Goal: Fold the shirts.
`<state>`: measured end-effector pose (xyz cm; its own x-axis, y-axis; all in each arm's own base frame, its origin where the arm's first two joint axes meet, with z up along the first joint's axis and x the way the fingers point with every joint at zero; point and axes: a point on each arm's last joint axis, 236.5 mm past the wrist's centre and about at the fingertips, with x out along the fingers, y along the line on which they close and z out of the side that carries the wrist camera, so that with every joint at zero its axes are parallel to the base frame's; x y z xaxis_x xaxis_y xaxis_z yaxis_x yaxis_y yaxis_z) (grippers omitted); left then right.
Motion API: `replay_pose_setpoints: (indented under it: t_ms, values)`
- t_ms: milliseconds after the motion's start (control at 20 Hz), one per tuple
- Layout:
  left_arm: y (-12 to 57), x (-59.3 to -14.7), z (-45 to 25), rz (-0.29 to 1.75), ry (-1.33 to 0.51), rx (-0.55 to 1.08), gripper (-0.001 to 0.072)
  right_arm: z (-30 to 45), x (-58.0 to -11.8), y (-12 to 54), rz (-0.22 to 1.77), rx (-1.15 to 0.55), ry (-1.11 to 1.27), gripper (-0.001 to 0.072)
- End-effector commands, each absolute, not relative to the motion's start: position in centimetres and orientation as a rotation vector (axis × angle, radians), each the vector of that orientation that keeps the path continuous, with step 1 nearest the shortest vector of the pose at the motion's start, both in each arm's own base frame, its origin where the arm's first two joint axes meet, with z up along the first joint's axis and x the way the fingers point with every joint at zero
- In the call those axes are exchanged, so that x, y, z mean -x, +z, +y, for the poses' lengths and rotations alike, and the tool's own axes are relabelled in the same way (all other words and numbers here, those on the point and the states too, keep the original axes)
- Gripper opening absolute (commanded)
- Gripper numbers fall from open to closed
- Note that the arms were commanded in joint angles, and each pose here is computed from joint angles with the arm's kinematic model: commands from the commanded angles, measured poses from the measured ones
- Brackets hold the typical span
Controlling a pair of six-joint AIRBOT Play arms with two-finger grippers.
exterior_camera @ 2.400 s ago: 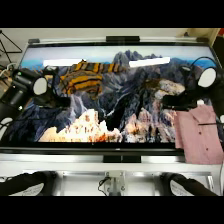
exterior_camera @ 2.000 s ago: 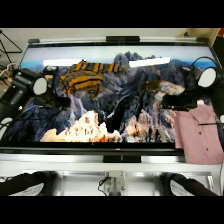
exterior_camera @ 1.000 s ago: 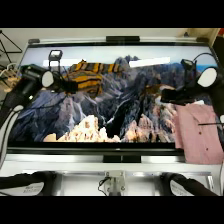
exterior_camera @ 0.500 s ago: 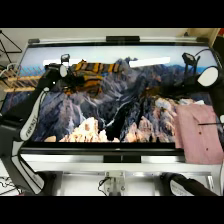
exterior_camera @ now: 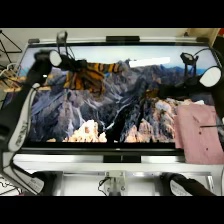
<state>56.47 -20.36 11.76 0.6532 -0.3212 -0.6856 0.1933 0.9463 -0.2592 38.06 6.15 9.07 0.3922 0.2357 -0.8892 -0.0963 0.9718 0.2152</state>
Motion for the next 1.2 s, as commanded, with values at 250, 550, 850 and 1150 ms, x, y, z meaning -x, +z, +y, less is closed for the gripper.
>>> replay_pose_setpoints:
  t_ms: [250, 550, 850, 1150]
  values:
    - [36.0, -37.5, -30.3, 0.421, -0.665, 0.094, 0.0052, 1.4, -31.9, 20.1, 0.869, 0.081, 0.089, 0.0629]
    - [20.5, -33.1, -35.4, 0.78, -0.672, -0.098, 0.0052, 1.8, -24.2, 22.2, 0.89, -0.011, 0.075, 0.0629]
    - [12.4, -28.6, -31.0, 1.055, -0.57, -0.272, 0.0052, 8.1, -24.0, 9.8, 1.192, -0.147, 0.328, 0.0629]
    - [14.7, -27.1, -27.8, 1.061, -0.498, -0.274, 0.0052, 13.0, -27.3, -2.5, 1.357, -0.454, 0.409, 0.0629]
